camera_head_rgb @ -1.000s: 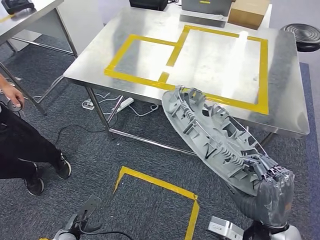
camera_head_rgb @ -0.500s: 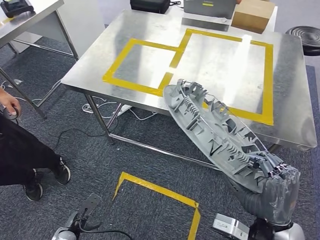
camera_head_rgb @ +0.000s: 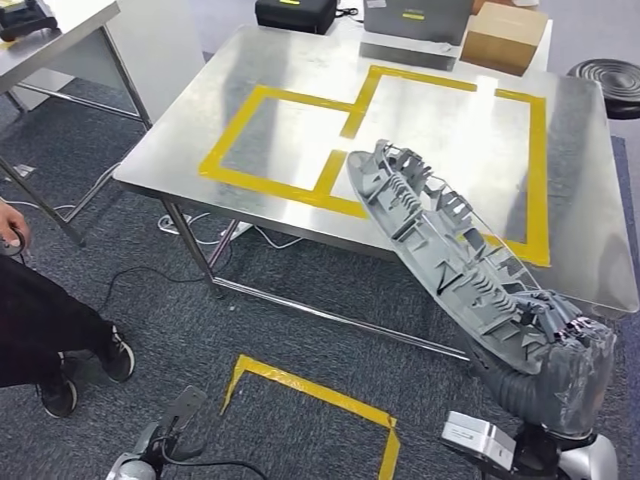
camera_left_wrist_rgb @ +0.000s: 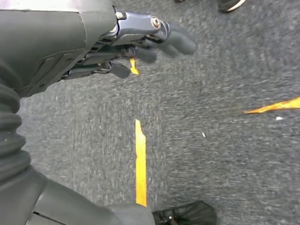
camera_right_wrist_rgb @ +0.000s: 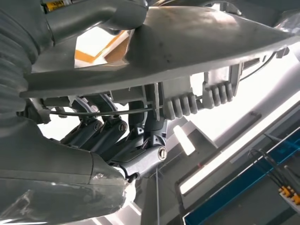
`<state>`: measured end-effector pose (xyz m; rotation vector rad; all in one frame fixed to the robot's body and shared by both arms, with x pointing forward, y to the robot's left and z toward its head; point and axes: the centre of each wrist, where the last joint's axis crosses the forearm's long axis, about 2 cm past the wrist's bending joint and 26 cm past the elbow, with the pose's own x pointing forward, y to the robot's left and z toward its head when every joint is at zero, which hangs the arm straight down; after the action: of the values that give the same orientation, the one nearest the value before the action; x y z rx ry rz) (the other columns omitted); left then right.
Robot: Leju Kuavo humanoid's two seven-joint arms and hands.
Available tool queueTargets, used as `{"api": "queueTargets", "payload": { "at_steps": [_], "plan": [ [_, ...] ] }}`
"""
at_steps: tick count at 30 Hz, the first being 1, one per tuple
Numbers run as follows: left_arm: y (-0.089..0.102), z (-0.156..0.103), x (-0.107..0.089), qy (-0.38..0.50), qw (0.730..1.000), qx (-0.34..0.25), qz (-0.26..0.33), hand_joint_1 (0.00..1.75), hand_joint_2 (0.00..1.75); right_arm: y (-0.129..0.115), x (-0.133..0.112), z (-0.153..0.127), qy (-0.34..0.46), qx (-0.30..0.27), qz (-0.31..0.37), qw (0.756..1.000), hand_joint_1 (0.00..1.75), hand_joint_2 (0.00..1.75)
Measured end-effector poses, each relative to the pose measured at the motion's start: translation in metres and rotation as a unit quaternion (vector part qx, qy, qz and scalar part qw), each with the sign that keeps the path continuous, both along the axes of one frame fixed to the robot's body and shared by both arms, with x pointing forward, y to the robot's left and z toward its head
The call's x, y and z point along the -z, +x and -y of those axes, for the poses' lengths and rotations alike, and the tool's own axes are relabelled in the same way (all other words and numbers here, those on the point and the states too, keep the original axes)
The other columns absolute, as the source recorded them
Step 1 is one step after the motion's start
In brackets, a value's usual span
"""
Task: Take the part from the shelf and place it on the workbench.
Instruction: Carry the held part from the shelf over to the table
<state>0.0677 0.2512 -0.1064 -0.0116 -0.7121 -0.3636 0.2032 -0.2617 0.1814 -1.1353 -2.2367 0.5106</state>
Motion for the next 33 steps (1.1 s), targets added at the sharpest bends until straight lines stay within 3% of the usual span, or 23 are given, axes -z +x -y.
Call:
{"api": "queueTargets", "payload": {
  "at_steps": [13, 21, 33],
  "plan": [
    [-0.001, 0.001, 0.0, 0.0, 1.0, 0.005, -0.002, 0.0, 1.75, 0.013, -0.007, 0.005, 0.018, 0.006, 0.009, 1.0, 1.75, 1.75],
    [0.002, 0.005, -0.001, 0.0, 1.0, 0.011, -0.003, 0.0, 1.75, 0.017, -0.013, -0.003, 0.018, 0.046, 0.045, 0.998, 1.75, 1.75],
    [-0.003, 0.006, 0.0, -0.001, 1.0, 0.01, -0.007, 0.0, 1.75, 0.019, -0.012, -0.006, 0.041, 0.053, 0.036, 0.997, 1.75, 1.75]
  ]
}}
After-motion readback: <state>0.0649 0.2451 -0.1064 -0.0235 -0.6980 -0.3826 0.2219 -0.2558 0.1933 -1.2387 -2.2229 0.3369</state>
